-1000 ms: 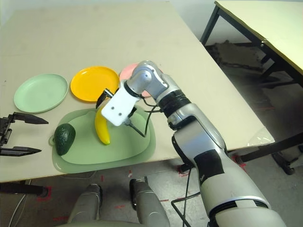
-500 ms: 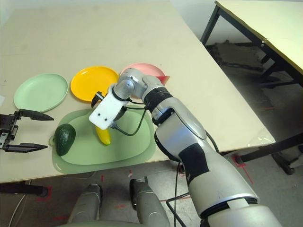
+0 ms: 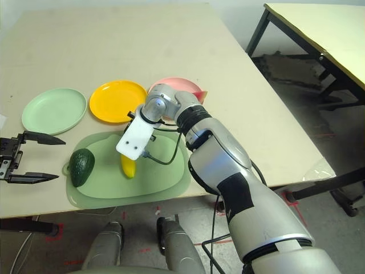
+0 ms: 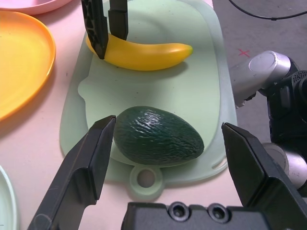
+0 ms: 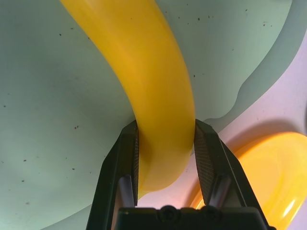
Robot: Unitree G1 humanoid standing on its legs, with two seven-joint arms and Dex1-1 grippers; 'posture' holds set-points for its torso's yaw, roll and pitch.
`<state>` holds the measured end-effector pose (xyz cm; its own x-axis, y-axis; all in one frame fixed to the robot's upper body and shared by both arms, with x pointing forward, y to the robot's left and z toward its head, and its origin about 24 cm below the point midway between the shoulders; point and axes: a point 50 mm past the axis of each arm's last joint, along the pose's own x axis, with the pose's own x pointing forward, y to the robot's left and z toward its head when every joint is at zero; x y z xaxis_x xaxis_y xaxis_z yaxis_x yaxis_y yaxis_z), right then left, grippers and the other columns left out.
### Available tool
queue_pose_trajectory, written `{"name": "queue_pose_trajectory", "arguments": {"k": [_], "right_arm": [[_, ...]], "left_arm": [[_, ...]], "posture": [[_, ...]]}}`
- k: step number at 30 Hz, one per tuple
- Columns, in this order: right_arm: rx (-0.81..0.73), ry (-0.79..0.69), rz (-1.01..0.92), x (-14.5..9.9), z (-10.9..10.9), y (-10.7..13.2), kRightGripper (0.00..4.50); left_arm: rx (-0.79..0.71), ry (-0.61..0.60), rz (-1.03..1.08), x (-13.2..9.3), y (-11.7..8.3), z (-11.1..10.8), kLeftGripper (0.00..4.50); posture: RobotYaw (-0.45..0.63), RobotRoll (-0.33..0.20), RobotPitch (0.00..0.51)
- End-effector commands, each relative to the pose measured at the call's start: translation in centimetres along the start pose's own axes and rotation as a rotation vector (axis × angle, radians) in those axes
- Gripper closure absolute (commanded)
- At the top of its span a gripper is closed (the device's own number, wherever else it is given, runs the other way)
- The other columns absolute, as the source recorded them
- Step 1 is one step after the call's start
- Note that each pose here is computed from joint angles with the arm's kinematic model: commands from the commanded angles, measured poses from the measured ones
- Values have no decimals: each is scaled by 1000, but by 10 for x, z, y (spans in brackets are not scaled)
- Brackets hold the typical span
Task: Place the fruits into color-matched plates.
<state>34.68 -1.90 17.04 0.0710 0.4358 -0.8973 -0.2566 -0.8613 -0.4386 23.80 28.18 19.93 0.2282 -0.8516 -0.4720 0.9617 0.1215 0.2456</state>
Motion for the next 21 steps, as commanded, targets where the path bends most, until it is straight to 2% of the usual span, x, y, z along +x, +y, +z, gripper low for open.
{"name": "queue_pose_trajectory", "arguments": {"k": [1,3,6,11,16,21], "right_arm": [[65,-28,107,7,-5,22,2862],[76,-39,97,1,-6,20,2862],[71,-57,47,-16,-5,8,2862],[60,-90,-9,-37,1,-10,2862],[200,-42,-262,-57,-4,-46,2862],[325,90,-502,-59,-18,-59,2862]], "left_arm": [[6,4,-17,2,0,1,0],[3,-3,-21,2,1,1,0],[-10,-88,-6,3,5,11,0],[-17,-111,2,0,10,16,0],[-72,-126,136,-2,22,16,0],[-42,-94,270,-1,33,16,0]], "posture": [[136,0,220],[128,0,221],[120,0,221],[100,0,216],[95,0,214],[105,0,212]]}}
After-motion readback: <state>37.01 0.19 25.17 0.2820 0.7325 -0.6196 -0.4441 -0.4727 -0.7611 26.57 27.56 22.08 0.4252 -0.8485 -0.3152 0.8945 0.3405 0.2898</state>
